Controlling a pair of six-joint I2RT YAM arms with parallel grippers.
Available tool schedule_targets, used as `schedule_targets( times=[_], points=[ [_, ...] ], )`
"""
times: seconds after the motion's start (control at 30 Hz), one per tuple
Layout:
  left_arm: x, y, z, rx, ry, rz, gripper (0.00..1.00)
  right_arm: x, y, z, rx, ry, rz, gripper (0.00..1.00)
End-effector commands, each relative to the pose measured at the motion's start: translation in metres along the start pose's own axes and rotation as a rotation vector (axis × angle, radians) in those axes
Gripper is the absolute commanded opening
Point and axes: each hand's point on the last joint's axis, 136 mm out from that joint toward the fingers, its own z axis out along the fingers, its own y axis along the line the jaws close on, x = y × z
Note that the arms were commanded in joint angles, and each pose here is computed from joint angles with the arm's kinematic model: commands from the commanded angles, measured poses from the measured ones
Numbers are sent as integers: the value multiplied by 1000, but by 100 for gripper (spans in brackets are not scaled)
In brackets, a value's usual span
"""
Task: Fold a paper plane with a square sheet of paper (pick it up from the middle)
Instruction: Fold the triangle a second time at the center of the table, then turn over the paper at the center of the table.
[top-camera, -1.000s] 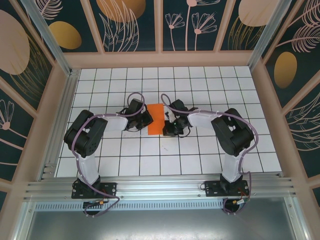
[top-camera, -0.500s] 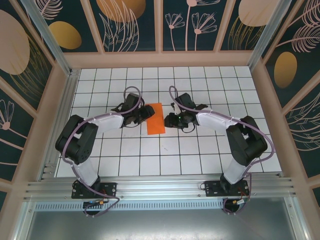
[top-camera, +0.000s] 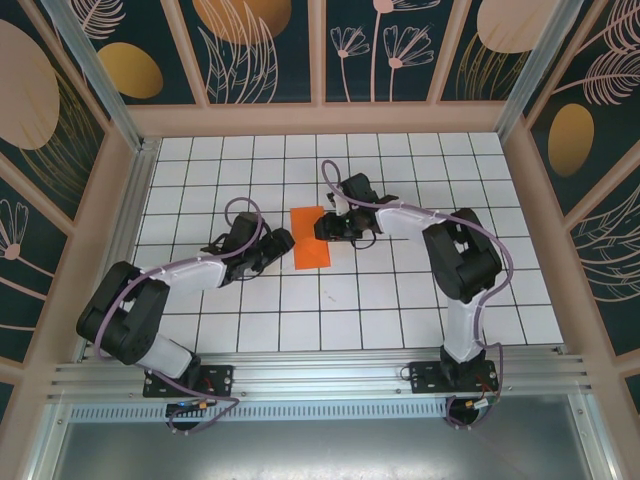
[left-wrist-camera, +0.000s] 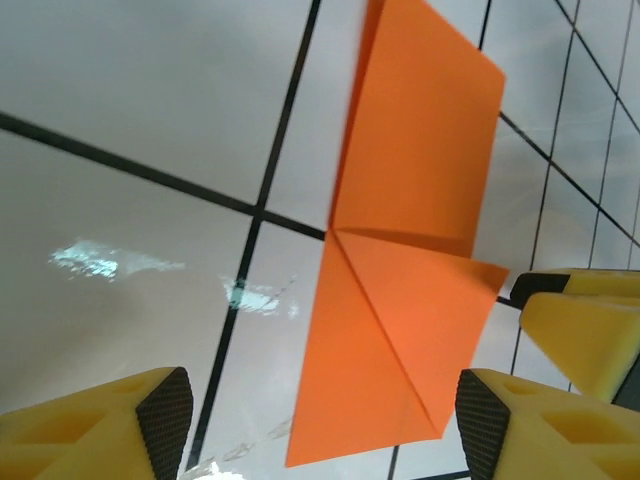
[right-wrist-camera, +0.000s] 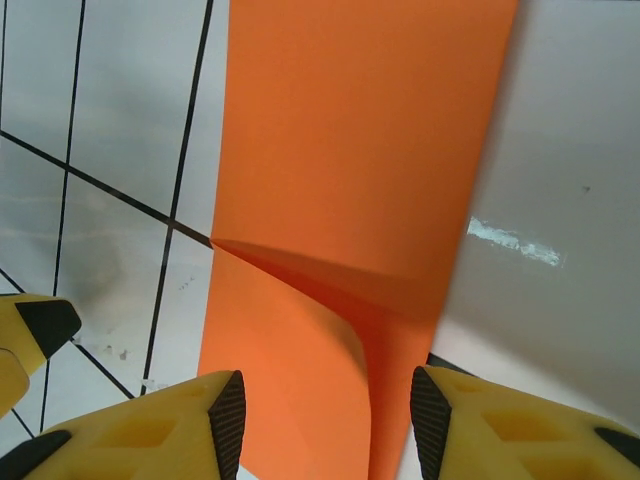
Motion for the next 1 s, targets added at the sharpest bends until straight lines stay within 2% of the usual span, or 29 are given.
schedule_targets(
  times=[0.0, 0.4, 0.5, 0.57, 0.63, 0.8, 0.97],
  points=[
    [-11, -21, -9, 97, -42, -13, 74, -8, 19, 3, -114, 6, -71, 49],
    [-6, -27, -12, 140, -24, -3, 80, -8, 5, 16, -194, 47, -17, 27],
    [-2, -32, -14, 185, -7, 1, 82, -11, 7, 14, -231, 37, -11, 18],
    [1, -36, -14, 214, 4, 3, 83, -12, 12, 10, -287, 34, 7, 8],
    [4, -42, -16, 263, 19, 14, 84, -13, 21, 3, -367, 24, 26, 3],
    [9, -57, -25, 376, 31, 33, 86, -20, 45, -25, -523, -9, 82, 2],
    [11, -67, -31, 447, 29, 40, 87, -25, 65, -48, -601, -27, 119, 2]
  ],
)
